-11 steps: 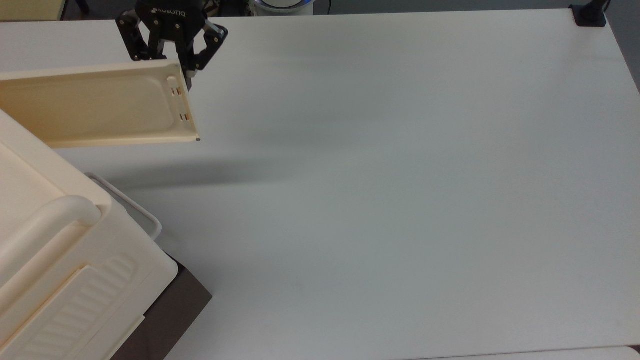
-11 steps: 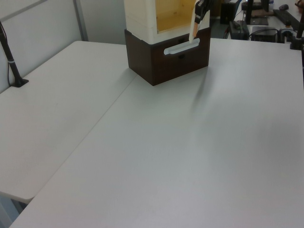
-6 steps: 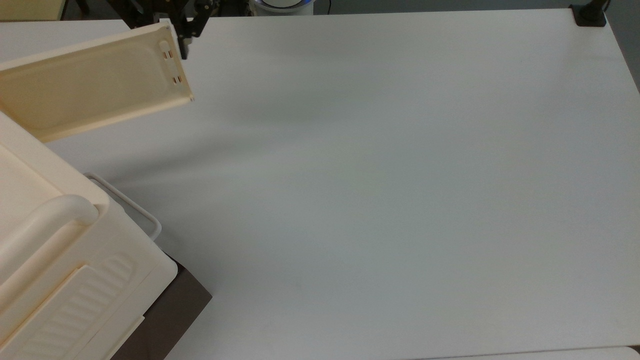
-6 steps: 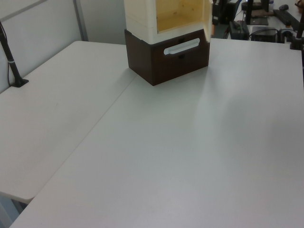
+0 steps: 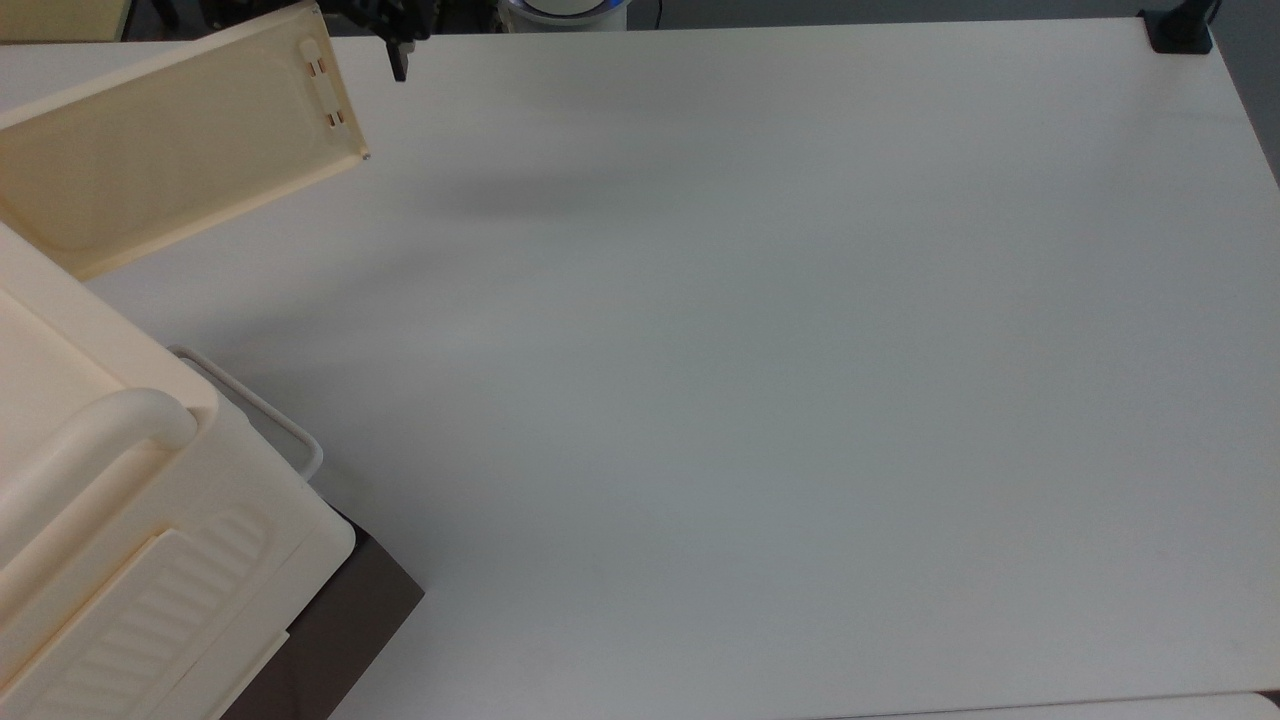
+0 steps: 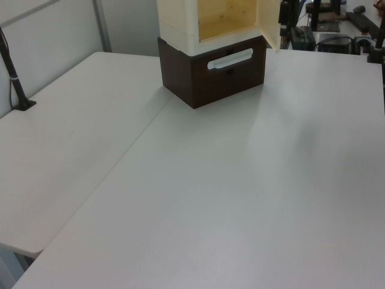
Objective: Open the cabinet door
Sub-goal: 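Release the door and raise the gripper away from the cabinet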
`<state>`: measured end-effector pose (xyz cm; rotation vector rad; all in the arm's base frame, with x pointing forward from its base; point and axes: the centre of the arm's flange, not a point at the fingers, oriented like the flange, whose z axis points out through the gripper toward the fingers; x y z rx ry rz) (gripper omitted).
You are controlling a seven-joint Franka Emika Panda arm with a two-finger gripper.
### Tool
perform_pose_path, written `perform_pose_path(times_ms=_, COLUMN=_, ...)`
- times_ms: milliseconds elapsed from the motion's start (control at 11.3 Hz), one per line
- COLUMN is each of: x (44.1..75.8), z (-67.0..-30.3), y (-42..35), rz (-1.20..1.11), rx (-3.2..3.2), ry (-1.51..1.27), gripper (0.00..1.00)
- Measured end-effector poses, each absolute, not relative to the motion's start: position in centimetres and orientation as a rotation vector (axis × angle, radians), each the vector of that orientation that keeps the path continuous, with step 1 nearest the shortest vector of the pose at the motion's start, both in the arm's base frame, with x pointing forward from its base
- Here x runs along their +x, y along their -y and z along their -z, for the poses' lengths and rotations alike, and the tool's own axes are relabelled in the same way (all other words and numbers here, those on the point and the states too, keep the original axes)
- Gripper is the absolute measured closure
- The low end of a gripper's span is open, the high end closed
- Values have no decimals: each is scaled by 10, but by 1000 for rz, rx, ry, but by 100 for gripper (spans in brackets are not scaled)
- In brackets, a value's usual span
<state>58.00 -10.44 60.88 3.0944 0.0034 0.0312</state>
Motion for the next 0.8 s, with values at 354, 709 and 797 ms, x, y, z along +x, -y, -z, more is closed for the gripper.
perform_pose_path(times_ms=354, x=553, z=-627, y=106, rz=77, rx=3117, ry=8, gripper=0)
perform_pose_path(times_ms=709, x=549, z=-634, y=70, rz=95, rx=3116, ry=119, gripper=0)
perform_pose_path(times_ms=797, x=551, z=-633, y=54, rz=98, rx=3114, ry=113, gripper=0)
